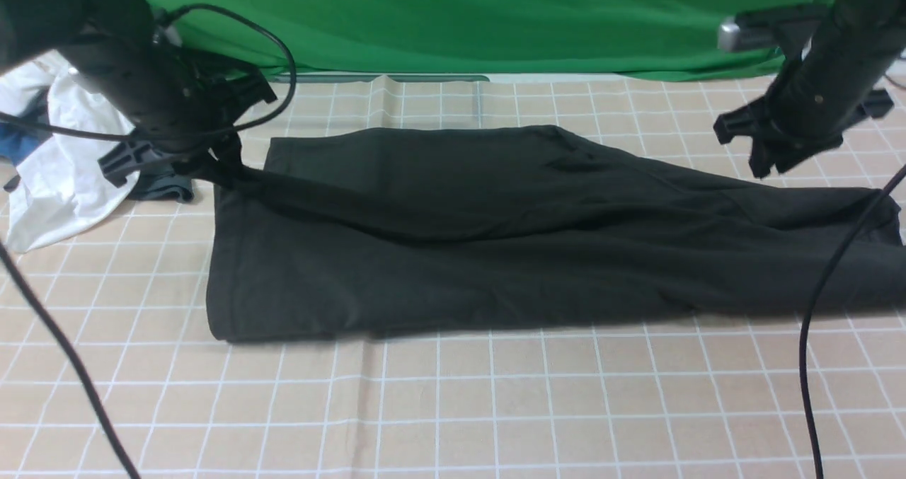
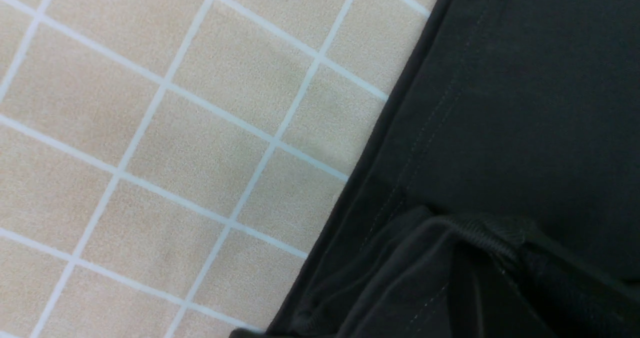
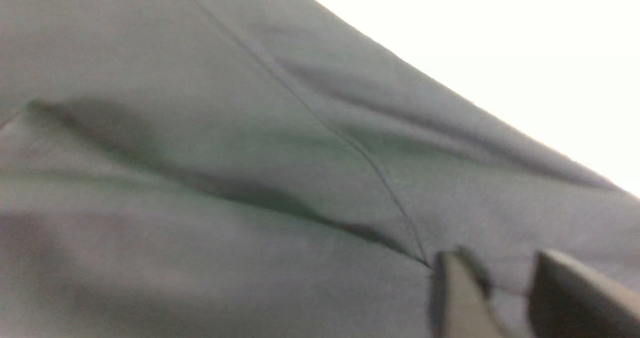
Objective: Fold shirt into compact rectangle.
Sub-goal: 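Fold the black garment in half by bringing its near edge over to the far edge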
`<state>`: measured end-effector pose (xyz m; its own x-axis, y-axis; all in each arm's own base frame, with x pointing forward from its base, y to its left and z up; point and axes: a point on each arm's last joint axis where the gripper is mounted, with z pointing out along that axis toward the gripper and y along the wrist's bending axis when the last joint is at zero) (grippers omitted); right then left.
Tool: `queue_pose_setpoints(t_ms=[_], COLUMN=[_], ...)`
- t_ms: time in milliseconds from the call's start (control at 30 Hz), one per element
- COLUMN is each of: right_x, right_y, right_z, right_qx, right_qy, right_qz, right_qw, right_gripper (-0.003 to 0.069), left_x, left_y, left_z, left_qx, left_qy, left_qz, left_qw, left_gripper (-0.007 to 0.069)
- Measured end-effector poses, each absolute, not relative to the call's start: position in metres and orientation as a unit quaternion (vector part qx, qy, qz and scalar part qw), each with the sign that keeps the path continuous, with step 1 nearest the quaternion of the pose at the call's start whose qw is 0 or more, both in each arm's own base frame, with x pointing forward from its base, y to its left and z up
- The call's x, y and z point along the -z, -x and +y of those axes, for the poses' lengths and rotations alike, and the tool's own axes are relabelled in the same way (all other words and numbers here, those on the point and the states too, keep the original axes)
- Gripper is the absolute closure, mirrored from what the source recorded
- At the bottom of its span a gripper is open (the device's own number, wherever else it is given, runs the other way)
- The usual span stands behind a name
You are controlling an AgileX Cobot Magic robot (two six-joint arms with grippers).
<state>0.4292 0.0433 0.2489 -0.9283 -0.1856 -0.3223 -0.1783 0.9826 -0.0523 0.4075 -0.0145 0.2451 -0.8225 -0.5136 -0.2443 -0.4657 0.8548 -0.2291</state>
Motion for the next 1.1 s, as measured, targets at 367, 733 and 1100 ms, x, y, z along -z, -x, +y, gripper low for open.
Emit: queue_pose_setpoints(t_ms=[367,733,1100], right_x=[-0.241,-0.191,-0.187], right_y=[-0.421,-0.434,-0.441], right_z=[0.131,0.149,0.152], right_qx=[-0.041,-0.008,-0.001], right_qy=[0.358,0.427,0.430], right_qz=[0.916,0.889,0.885], right_qw=[0.178,0.162,0.177], right_gripper=[0.0252,0.0253,0.0606], left_x=[-0.242,-0.242,-0.245], left_y=[-0.415,-0.416,-0.419], left_z=[-0.015,-0.015,-0.016], left_qx=[0.076,0.077,0.088], left_qy=[0.247,0.245,0.263], left_qz=[0.956,0.956,0.949], left_qw=[0.138,0.141,0.154], left_gripper=[0.0594,0.0594,0.0594])
